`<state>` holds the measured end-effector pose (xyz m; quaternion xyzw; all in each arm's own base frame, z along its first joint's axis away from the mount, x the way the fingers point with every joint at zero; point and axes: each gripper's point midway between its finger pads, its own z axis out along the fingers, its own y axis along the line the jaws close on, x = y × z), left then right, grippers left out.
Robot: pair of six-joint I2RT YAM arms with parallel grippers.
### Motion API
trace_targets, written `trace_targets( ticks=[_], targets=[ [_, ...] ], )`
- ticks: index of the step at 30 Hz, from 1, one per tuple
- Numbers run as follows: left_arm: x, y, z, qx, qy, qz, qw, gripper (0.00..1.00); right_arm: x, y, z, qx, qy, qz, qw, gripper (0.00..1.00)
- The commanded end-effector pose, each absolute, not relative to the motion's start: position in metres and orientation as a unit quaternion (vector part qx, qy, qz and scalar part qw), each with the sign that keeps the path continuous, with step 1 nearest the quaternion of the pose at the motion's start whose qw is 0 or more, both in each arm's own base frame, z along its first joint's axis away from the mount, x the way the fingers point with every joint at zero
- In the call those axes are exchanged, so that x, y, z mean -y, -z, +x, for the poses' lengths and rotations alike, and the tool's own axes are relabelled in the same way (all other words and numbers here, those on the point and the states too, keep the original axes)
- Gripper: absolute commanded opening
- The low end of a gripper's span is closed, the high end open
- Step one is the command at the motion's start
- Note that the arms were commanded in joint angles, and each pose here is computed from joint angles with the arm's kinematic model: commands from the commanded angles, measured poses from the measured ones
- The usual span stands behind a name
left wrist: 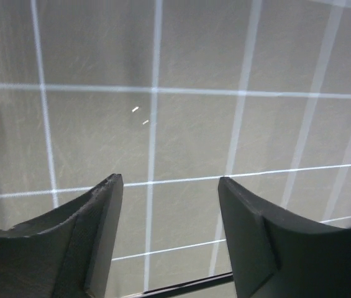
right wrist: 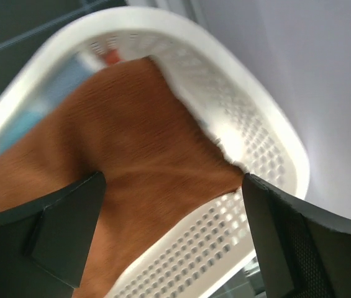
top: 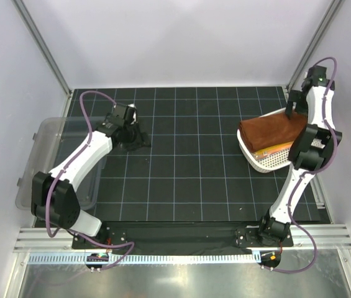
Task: Fold and stack the towels
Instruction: Neatly place the folded towel into the bin
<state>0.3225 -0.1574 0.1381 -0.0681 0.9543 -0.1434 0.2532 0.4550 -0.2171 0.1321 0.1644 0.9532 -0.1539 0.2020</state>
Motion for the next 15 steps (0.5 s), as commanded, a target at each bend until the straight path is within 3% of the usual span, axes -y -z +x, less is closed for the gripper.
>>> trace_targets(
  ticks=[1, 2, 3, 7, 9, 10, 12, 15],
  targets=[
    [0.175, -0.216, 0.345, -0.912, 0.214, -0.056, 0.346, 0.69, 0.155, -0.226, 0.459, -0.914, 0.152, 0.189, 0.325, 1.00],
    [0.178, -0.228, 0.347, -0.904, 0.226, -0.048, 0.359, 0.91, 0.123, -0.241, 0.462, -0.909, 0.143, 0.170, 0.351, 1.00],
    [0.181, -0.241, 0.348, -0.896, 0.239, -0.041, 0.372, 0.99, 0.102, -0.267, 0.453, -0.901, 0.134, 0.165, 0.379, 1.00],
    [0.192, -0.301, 0.342, -0.856, 0.294, -0.004, 0.426, 1.00, 0.039, -0.294, 0.412, -0.894, 0.079, 0.178, 0.405, 1.00],
    [0.193, -0.321, 0.338, -0.838, 0.308, 0.006, 0.449, 0.99, -0.013, -0.328, 0.391, -0.880, -0.038, 0.141, 0.452, 1.00],
    [0.194, -0.328, 0.333, -0.830, 0.318, 0.011, 0.458, 1.00, -0.029, -0.308, 0.379, -0.888, -0.077, 0.130, 0.434, 1.00],
    [0.194, -0.353, 0.318, -0.793, 0.344, 0.038, 0.501, 1.00, -0.088, -0.333, 0.361, -0.849, -0.247, 0.081, 0.460, 1.00],
    [0.193, -0.374, 0.292, -0.742, 0.376, 0.071, 0.550, 1.00, -0.119, -0.339, 0.316, -0.799, -0.361, 0.084, 0.474, 1.00]
  ],
)
